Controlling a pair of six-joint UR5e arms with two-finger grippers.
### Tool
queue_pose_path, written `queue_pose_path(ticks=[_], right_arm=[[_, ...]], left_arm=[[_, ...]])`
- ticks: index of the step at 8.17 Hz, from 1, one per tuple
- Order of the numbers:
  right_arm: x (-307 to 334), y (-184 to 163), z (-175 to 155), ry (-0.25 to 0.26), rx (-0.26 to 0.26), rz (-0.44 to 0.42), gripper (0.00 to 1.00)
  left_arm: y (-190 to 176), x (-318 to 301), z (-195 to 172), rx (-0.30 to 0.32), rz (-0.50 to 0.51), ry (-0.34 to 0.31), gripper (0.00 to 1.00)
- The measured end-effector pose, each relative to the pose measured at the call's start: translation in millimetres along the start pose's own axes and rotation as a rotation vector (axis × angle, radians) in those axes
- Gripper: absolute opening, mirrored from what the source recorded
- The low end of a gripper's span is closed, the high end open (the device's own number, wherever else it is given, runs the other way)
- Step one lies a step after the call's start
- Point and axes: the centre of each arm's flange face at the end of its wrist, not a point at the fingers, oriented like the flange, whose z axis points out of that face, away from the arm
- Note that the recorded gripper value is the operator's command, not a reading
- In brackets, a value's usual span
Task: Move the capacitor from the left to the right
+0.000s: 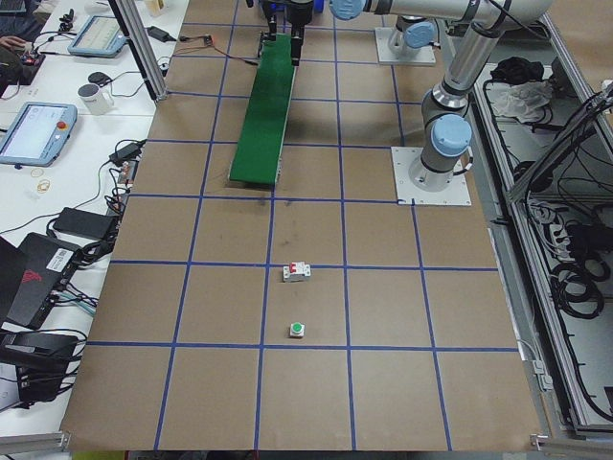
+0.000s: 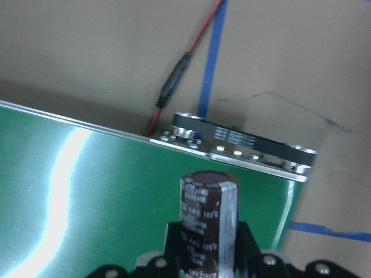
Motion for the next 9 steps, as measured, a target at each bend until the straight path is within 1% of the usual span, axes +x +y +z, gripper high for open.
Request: queue_pose_path(ticks=[1, 2, 4, 6, 7, 8, 9], right_arm=[[35.2, 3.2, -17.8, 0.038, 0.003, -0.035, 0.0], [82.5, 12.7, -35.3, 0.062, 0.0, -0.085, 0.0], [185.8, 41.0, -62.1, 0.108, -0.011, -0.226, 0.0], [281.7, 74.4, -72.2, 0.144, -0.022, -0.366, 0.0], [320.9, 87.7, -64.5, 0.16, -0.028, -0.45, 0.0], [359.5, 99.8, -41.3, 0.154, -0.045, -0.527, 0.0], [394.1, 113.9, -12.7, 0.131, -0.057, -0.578, 0.0]], left_arm=[[0.0, 0.0, 0.0, 0.0, 0.0, 0.0, 1.0], [0.0, 0.0, 0.0, 0.0, 0.0, 0.0, 1.0], [0.0, 0.1, 0.0, 0.0, 0.0, 0.001, 1.0], [-0.1, 0.1, 0.0, 0.0, 0.0, 0.001, 1.0], [-0.2, 0.1, 0.4, -0.001, 0.0, 0.002, 1.0], [-0.2, 0.2, 0.3, -0.001, 0.0, 0.002, 1.0], [-0.1, 0.2, 0.3, -0.001, 0.0, 0.002, 1.0]])
